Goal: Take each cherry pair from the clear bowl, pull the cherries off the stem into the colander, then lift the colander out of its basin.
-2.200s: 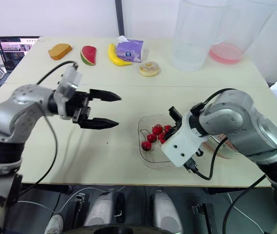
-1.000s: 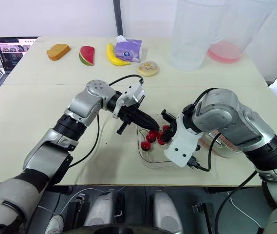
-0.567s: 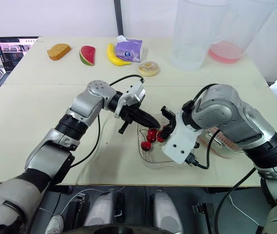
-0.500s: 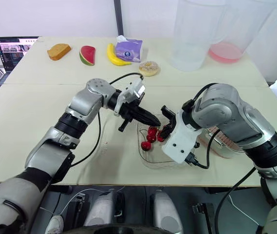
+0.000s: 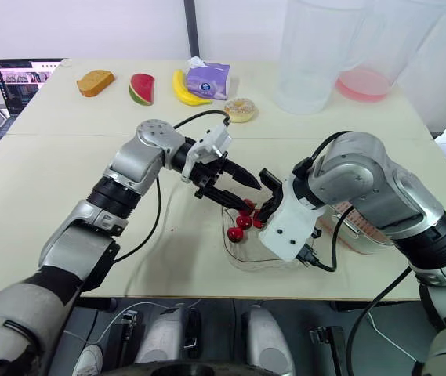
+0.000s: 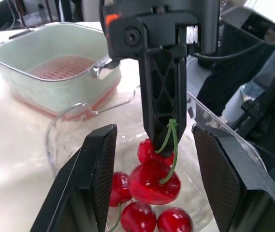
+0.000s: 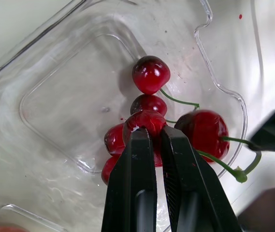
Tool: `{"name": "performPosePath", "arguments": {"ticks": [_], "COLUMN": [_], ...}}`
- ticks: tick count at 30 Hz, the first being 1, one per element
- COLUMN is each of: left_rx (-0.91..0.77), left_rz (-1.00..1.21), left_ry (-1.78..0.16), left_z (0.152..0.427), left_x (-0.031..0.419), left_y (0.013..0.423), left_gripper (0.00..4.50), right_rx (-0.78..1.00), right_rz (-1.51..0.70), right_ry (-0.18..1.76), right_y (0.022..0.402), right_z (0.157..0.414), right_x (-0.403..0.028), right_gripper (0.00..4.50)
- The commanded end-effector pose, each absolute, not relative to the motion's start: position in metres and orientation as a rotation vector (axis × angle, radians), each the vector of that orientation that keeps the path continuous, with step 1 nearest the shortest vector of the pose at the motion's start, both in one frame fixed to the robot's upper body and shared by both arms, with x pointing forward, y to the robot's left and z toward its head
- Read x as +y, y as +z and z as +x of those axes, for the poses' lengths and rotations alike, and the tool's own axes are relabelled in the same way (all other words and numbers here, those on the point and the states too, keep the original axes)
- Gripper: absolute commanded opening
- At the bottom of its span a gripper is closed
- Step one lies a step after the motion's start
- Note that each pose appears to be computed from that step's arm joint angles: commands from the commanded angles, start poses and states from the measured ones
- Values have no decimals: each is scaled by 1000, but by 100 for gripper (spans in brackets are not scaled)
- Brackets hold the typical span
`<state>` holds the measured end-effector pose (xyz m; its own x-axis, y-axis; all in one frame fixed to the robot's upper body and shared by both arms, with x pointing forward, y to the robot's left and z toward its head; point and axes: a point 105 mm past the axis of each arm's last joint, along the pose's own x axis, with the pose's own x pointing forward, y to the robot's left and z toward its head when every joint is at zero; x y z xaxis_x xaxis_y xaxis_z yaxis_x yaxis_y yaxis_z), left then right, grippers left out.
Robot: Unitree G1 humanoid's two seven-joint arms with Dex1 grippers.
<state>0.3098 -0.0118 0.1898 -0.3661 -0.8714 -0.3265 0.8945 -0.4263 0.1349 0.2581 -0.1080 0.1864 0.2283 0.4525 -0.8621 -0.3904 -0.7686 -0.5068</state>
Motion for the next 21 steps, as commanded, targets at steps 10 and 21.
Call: {"name": "performPosePath", "arguments": {"ticks": [10, 21], "left_rx": [67, 73], "left_rz": [460, 494], "left_ry": [-1993, -1985], "left_z": [307, 309], "left_x": [-23, -23], "left_y": [188, 181], "left_gripper": [234, 32], "right_rx": [-95, -96], "right_rz": [-1854, -1849], "right_ry": [1575, 1567], "right_y": [195, 197], "right_z": [255, 255], "right_x": [-106, -105], "right_gripper": [0, 0]}}
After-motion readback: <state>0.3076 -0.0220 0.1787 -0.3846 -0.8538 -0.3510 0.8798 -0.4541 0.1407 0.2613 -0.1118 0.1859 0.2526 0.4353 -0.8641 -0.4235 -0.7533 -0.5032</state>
